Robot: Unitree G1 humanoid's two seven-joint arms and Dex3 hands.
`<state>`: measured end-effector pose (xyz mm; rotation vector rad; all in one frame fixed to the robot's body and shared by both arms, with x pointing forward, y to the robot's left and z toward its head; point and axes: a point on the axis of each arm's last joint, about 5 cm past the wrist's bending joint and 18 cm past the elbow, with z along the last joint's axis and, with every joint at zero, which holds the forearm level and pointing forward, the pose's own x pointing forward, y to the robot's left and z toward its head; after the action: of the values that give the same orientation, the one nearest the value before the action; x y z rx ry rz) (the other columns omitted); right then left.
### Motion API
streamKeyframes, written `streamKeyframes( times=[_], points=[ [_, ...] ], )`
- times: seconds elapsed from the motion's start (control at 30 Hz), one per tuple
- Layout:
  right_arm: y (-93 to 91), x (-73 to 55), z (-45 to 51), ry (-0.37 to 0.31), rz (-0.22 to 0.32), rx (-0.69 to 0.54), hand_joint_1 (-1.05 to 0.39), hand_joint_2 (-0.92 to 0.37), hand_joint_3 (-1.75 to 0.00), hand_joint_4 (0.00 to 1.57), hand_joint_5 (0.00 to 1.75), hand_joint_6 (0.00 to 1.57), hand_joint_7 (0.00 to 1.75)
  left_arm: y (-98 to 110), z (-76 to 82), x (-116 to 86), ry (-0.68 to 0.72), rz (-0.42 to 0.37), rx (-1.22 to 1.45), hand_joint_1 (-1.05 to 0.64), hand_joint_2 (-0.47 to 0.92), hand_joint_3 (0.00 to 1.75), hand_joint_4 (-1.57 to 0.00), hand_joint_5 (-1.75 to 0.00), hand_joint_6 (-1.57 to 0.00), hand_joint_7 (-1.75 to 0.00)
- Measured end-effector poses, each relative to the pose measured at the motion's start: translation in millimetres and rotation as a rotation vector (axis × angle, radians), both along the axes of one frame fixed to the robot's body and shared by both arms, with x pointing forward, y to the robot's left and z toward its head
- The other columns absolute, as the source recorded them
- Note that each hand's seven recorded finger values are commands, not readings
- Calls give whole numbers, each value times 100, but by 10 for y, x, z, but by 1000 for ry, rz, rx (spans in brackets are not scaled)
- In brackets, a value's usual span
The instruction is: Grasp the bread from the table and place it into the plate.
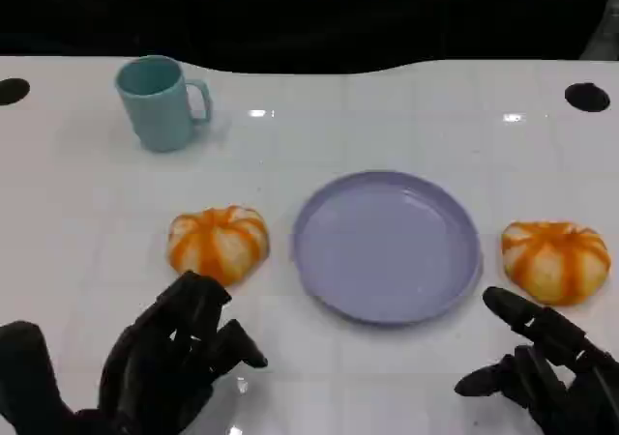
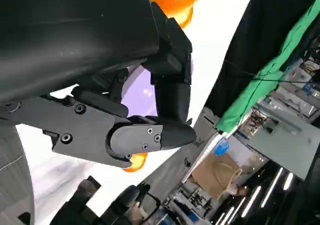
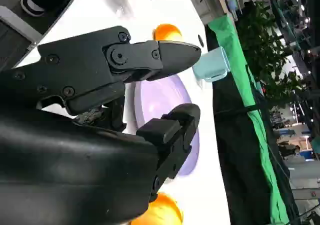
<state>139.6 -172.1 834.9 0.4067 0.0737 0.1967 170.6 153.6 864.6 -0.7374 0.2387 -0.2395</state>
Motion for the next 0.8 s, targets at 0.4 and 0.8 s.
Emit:
streamKeyframes(
  times=[0.4,0.8],
  points=[
    [-1,-1,-1,-3,-3,-2,-77,-92,-30,77,106,107,19,-1,2,1,-1,-1,3,-52,92,42,-74,-175,-52,-173],
    [-1,-1,-2,-3,-2,-4,-77,-92,-31,76,108,107,19,-2,4,2,-5,1,12,-51,92,46,-68,-175,-47,-169]
  ],
)
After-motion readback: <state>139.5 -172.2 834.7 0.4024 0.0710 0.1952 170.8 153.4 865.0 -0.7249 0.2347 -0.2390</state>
